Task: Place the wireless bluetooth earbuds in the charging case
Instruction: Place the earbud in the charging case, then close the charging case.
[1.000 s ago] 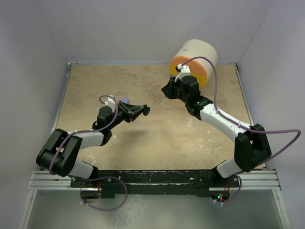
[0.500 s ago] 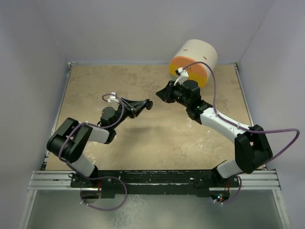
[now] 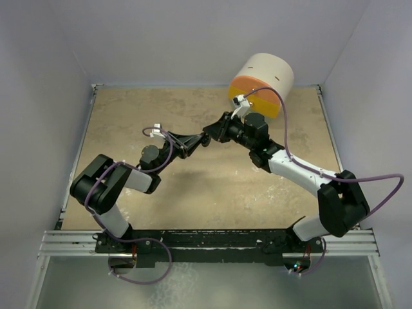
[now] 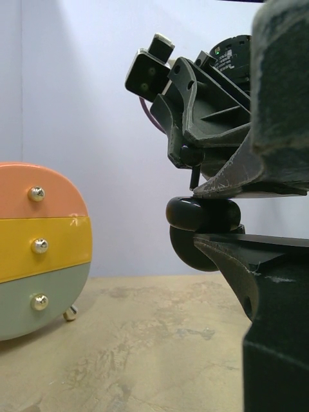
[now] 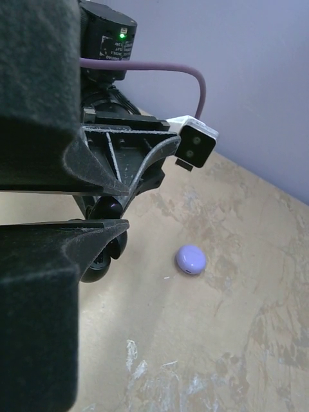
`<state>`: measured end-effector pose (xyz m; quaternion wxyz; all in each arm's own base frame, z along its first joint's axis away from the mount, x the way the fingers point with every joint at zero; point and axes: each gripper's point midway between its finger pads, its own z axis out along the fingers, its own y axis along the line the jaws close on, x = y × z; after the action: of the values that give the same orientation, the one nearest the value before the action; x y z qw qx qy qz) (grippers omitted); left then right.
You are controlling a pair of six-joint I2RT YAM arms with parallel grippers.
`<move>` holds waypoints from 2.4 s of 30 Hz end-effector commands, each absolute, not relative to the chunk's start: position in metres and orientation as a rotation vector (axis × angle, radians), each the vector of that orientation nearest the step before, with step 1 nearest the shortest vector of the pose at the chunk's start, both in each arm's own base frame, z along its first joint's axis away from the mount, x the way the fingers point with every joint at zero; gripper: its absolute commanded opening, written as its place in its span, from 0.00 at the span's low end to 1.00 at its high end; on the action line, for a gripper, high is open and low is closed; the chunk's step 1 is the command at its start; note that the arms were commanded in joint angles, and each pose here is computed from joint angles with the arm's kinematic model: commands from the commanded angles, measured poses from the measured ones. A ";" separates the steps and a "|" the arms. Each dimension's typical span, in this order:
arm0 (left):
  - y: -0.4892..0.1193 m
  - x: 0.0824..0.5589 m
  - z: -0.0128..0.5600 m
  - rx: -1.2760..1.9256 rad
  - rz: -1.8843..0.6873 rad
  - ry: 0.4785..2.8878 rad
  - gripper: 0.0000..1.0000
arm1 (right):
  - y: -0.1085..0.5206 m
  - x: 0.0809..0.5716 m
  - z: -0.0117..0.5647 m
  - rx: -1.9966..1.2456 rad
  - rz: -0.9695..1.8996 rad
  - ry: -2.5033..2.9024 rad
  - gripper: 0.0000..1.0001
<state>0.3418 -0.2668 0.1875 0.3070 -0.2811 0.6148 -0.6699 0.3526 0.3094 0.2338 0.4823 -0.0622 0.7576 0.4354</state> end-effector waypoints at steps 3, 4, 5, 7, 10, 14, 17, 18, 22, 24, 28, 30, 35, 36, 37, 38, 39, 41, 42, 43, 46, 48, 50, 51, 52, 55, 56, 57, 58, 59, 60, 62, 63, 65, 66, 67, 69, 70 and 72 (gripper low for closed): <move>-0.269 0.344 0.228 -0.665 -1.846 1.486 0.00 | 0.311 0.344 0.266 -0.163 1.114 1.737 0.00; -0.270 0.343 0.229 -0.664 -1.849 1.483 0.00 | 0.310 0.345 0.264 -0.162 1.112 1.740 0.00; -0.270 0.343 0.230 -0.664 -1.852 1.481 0.00 | 0.311 0.345 0.264 -0.163 1.112 1.739 0.00; -0.270 0.341 0.234 -0.658 -1.857 1.474 0.00 | 0.310 0.344 0.263 -0.164 1.113 1.740 0.00; -0.271 0.341 0.236 -0.655 -1.860 1.471 0.00 | 0.310 0.345 0.263 -0.164 1.113 1.738 0.00; -0.272 0.340 0.243 -0.648 -1.870 1.458 0.00 | 0.311 0.344 0.262 -0.165 1.114 1.740 0.00; -0.272 0.339 0.248 -0.641 -1.877 1.447 0.00 | 0.311 0.345 0.262 -0.165 1.111 1.741 0.00; -0.272 0.340 0.249 -0.641 -1.873 1.446 0.00 | 0.311 0.344 0.262 -0.166 1.112 1.740 0.00; -0.272 0.340 0.254 -0.632 -1.870 1.446 0.00 | 0.311 0.345 0.263 -0.164 1.113 1.739 0.00; -0.272 0.339 0.256 -0.629 -1.872 1.444 0.00 | 0.309 0.342 0.251 -0.162 1.105 1.764 0.00; -0.272 0.339 0.260 -0.626 -1.878 1.436 0.00 | 0.308 0.342 0.247 -0.159 1.101 1.770 0.00; -0.272 0.338 0.261 -0.624 -1.879 1.434 0.00 | 0.309 0.342 0.246 -0.158 1.101 1.772 0.00; -0.271 0.337 0.264 -0.621 -1.878 1.431 0.00 | 0.308 0.342 0.247 -0.155 1.096 1.773 0.00; -0.271 0.337 0.264 -0.621 -1.876 1.430 0.00 | 0.307 0.343 0.247 -0.152 1.092 1.773 0.00; -0.271 0.337 0.265 -0.620 -1.876 1.428 0.00 | 0.306 0.343 0.246 -0.148 1.085 1.776 0.01; -0.271 0.337 0.266 -0.618 -1.878 1.426 0.00 | 0.305 0.344 0.246 -0.145 1.079 1.776 0.03; -0.271 0.337 0.267 -0.617 -1.880 1.426 0.00 | 0.305 0.344 0.247 -0.145 1.076 1.774 0.06; -0.272 0.337 0.266 -0.617 -1.879 1.429 0.00 | 0.304 0.344 0.250 -0.142 1.069 1.767 0.11; -0.272 0.337 0.266 -0.618 -1.878 1.429 0.00 | 0.304 0.344 0.253 -0.143 1.069 1.759 0.13; -0.272 0.337 0.266 -0.618 -1.878 1.431 0.00 | 0.303 0.344 0.254 -0.144 1.067 1.756 0.15; -0.272 0.337 0.264 -0.621 -1.878 1.433 0.00 | 0.303 0.345 0.260 -0.151 1.063 1.743 0.21; -0.272 0.336 0.263 -0.624 -1.876 1.438 0.00 | 0.302 0.345 0.262 -0.156 1.055 1.737 0.26; -0.271 0.336 0.261 -0.627 -1.875 1.442 0.00 | 0.301 0.344 0.264 -0.162 1.049 1.732 0.30; -0.271 0.336 0.260 -0.630 -1.874 1.444 0.00 | 0.300 0.344 0.264 -0.164 1.046 1.731 0.33; -0.271 0.335 0.259 -0.631 -1.874 1.447 0.00 | 0.300 0.343 0.266 -0.165 1.046 1.728 0.33; -0.271 0.335 0.255 -0.638 -1.870 1.454 0.00 | 0.296 0.346 0.287 -0.143 1.041 1.681 0.37; -0.271 0.334 0.255 -0.640 -1.871 1.455 0.00 | 0.293 0.347 0.291 -0.132 1.026 1.678 0.38; -0.271 0.334 0.253 -0.643 -1.870 1.457 0.00 | 0.290 0.349 0.293 -0.124 1.008 1.676 0.40; -0.270 0.334 0.253 -0.646 -1.868 1.456 0.00 | 0.287 0.349 0.297 -0.114 0.990 1.667 0.40; -0.269 0.335 0.252 -0.651 -1.866 1.458 0.00 | 0.282 0.351 0.300 -0.096 0.968 1.662 0.43; -0.269 0.334 0.251 -0.658 -1.865 1.461 0.00 | 0.276 0.353 0.302 -0.071 0.938 1.659 0.46; -0.267 0.335 0.247 -0.689 -1.852 1.472 0.00 | 0.263 0.357 0.301 -0.017 0.873 1.665 0.51; -0.265 0.337 0.244 -0.708 -1.836 1.483 0.00 | 0.255 0.359 0.298 0.018 0.834 1.678 0.55; -0.262 0.341 0.238 -0.762 -1.781 1.514 0.00 | 0.239 0.363 0.281 0.091 0.739 1.741 0.58; -0.259 0.346 0.227 -0.812 -1.727 1.556 0.00 | 0.233 0.363 0.273 0.108 0.700 1.764 0.61; -0.257 0.350 0.226 -0.841 -1.688 1.567 0.00 | 0.224 0.366 0.268 0.130 0.640 1.763 0.68; -0.248 0.358 0.222 -0.925 -1.593 1.592 0.00 | 0.220 0.364 0.250 0.091 0.577 1.785 0.86; -0.244 0.362 0.220 -0.971 -1.545 1.601 0.00 | 0.220 0.362 0.241 0.069 0.562 1.798 0.95; -0.236 0.370 0.225 -1.045 -1.480 1.593 0.00 | 0.223 0.358 0.227 0.036 0.543 1.804 1.00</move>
<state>0.3497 -0.2533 0.2111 0.3266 -0.3432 0.6200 -0.6254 0.3610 0.2350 0.2519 0.5761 0.0284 0.7630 0.2917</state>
